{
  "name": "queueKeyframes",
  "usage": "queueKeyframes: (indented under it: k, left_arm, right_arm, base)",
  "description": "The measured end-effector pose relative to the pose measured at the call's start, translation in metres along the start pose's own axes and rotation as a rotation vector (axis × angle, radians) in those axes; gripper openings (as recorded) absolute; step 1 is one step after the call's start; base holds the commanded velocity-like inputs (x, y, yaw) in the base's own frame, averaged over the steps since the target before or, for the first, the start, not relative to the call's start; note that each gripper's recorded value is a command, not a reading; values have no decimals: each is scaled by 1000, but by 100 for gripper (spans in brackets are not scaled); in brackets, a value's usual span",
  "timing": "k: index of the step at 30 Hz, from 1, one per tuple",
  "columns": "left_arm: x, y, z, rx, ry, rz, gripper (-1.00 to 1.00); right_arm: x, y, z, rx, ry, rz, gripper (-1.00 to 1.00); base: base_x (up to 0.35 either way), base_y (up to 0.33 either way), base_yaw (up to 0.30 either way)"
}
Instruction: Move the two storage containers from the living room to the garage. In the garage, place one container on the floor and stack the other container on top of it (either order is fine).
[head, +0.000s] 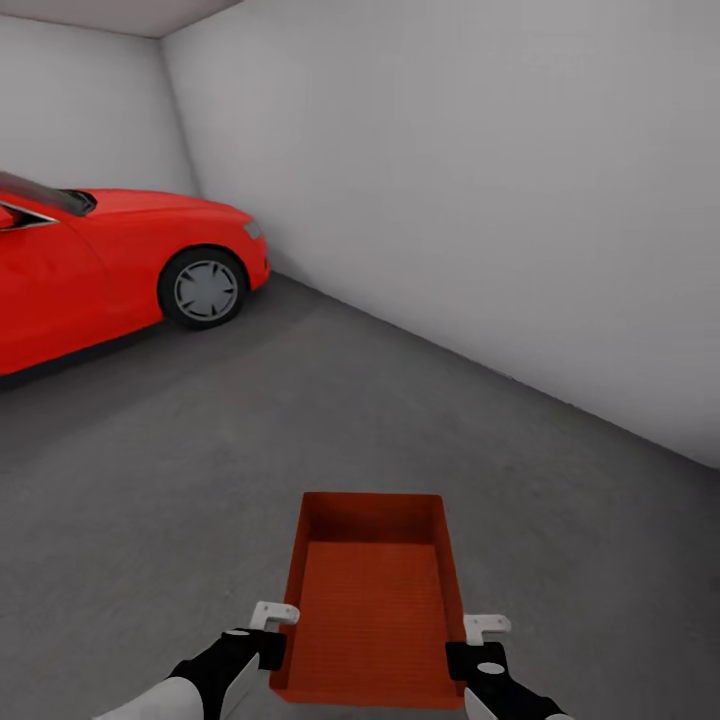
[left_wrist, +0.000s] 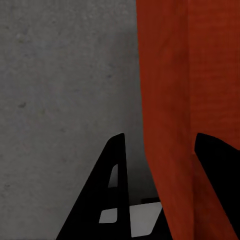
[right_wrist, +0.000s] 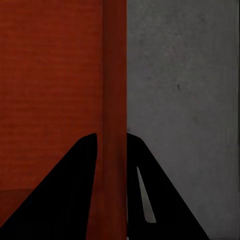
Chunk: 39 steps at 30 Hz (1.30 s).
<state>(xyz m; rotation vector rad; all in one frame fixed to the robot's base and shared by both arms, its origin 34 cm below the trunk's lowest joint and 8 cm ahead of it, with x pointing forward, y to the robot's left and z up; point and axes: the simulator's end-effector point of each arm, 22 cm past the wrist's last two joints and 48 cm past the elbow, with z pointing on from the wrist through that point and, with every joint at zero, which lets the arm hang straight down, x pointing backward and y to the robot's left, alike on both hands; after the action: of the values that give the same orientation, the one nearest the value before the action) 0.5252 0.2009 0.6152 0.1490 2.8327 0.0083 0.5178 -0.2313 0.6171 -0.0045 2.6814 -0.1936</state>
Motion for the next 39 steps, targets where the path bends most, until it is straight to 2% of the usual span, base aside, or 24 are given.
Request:
queueKeyframes:
  k: [33,39]
  left_arm:
    - [0,-1,0,1,-1,0,-100]
    - [0,0,0,-1,-1,0,-100]
  right_arm:
    - [0,-1,0,0,0,0,-100]
    - [0,0,0,0,0,0,-100]
  base:
    - [0,0,-285]
    - [236,30,-141]
